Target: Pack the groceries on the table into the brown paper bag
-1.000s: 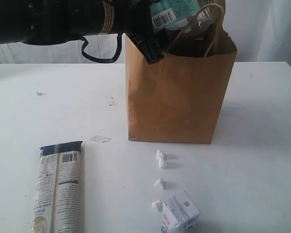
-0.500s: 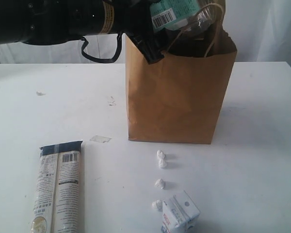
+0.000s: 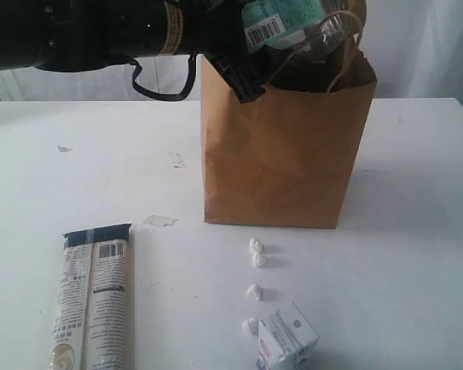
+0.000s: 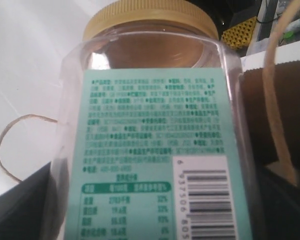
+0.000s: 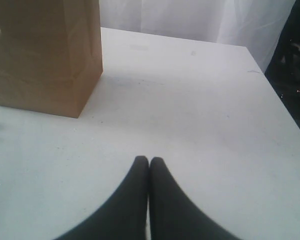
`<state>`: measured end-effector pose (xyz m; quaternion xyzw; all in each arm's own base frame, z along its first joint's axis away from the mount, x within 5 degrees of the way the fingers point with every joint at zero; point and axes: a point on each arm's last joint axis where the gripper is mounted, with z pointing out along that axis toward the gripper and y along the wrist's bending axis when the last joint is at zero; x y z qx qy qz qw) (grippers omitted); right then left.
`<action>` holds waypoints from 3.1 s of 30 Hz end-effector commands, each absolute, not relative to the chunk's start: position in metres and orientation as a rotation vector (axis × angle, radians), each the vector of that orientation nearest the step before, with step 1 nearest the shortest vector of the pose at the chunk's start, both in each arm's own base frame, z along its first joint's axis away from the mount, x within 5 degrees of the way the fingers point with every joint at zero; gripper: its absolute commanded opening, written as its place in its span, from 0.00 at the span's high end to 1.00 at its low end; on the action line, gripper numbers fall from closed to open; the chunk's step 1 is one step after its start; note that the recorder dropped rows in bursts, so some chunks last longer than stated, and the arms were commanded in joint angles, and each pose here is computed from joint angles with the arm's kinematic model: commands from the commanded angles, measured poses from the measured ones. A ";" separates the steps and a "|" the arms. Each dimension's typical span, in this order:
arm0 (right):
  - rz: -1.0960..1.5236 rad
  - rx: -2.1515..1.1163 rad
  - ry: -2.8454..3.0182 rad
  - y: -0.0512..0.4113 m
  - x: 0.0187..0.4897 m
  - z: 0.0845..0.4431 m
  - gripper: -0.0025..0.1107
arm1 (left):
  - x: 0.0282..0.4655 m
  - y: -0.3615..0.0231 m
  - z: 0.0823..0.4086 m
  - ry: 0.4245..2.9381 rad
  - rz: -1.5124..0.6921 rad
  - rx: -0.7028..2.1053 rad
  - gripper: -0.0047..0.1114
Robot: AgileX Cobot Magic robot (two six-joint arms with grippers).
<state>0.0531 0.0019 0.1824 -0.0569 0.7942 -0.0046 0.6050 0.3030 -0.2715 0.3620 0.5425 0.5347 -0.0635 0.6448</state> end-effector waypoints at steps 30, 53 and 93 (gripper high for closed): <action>-0.007 -0.134 1.827 0.002 0.053 0.182 0.98 | 0.285 -0.257 0.399 1.085 -0.054 1.245 0.05; -0.007 -0.134 1.827 0.002 0.053 0.182 0.98 | 0.219 -0.079 0.499 1.545 0.772 0.290 0.22; 0.006 -0.116 1.828 0.002 0.053 0.182 0.98 | 0.040 0.064 0.310 1.407 0.552 -0.640 0.96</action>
